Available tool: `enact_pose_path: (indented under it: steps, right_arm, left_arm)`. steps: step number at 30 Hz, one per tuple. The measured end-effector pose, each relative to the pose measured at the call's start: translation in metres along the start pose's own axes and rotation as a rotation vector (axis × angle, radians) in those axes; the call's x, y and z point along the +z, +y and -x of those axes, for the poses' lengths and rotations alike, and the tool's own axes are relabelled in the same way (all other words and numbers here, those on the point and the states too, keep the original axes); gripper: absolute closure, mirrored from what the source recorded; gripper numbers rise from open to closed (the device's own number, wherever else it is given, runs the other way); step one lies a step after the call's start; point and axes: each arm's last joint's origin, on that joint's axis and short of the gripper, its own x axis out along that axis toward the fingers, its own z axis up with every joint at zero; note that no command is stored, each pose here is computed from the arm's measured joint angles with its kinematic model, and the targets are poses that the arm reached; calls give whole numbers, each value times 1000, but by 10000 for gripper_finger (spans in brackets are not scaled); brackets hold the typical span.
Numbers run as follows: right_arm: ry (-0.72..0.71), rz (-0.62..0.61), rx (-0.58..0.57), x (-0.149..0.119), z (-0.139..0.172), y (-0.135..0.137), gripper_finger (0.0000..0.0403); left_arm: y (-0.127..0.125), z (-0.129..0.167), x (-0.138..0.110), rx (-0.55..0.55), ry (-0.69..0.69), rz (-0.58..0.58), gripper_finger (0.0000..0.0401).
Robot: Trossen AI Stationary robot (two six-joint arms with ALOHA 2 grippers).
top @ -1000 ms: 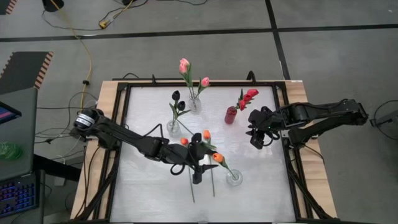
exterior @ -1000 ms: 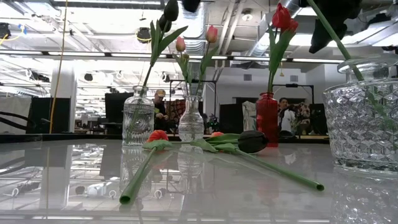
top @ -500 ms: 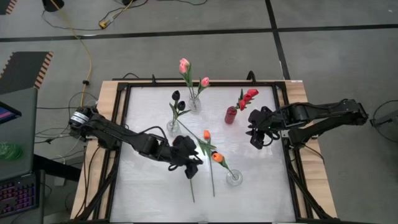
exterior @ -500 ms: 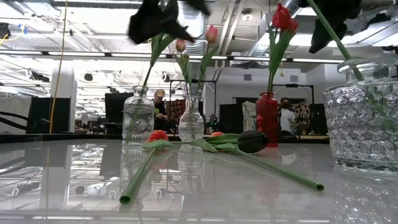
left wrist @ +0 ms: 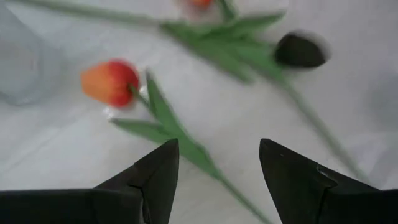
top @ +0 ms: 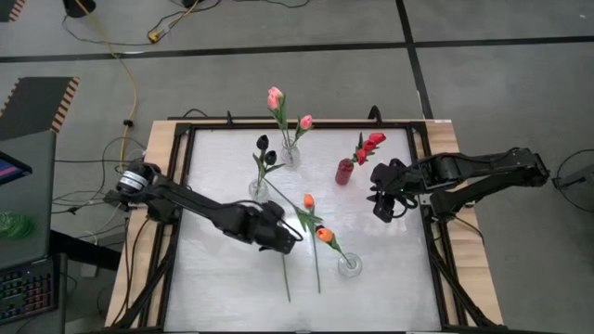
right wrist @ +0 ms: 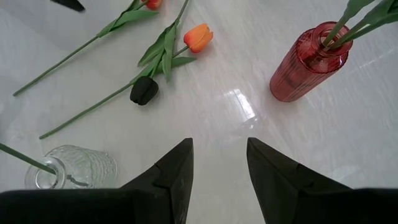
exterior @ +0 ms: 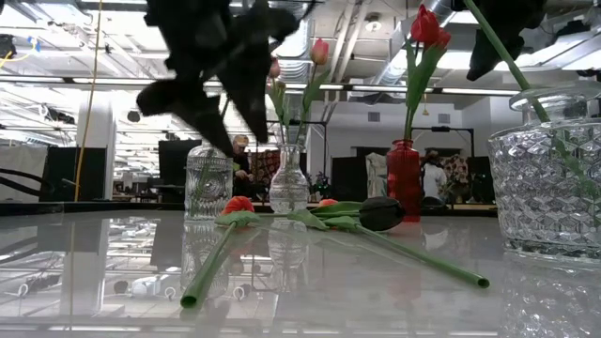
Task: Sort flowers into vase by color
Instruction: Put the orange tulip into the bottom transparent vase
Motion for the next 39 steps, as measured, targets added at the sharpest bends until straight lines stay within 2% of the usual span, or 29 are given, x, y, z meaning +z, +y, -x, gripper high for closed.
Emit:
enact_pose_path:
  steps: [12, 21, 33, 39]
  right_arm:
    - [0, 0, 0, 0, 0, 0, 225]
    - [0, 0, 0, 0, 0, 0, 225]
    - [0, 0, -1, 0, 0, 0, 225]
    - [0, 0, 0, 0, 0, 0, 225]
  left_arm:
    - [8, -55, -3, 130, 102, 40, 191]
    - [12, -70, -2, 151, 143, 35, 199]
    - [11, -69, -4, 145, 151, 38, 342]
    - [11, -69, -4, 138, 159, 27, 394]
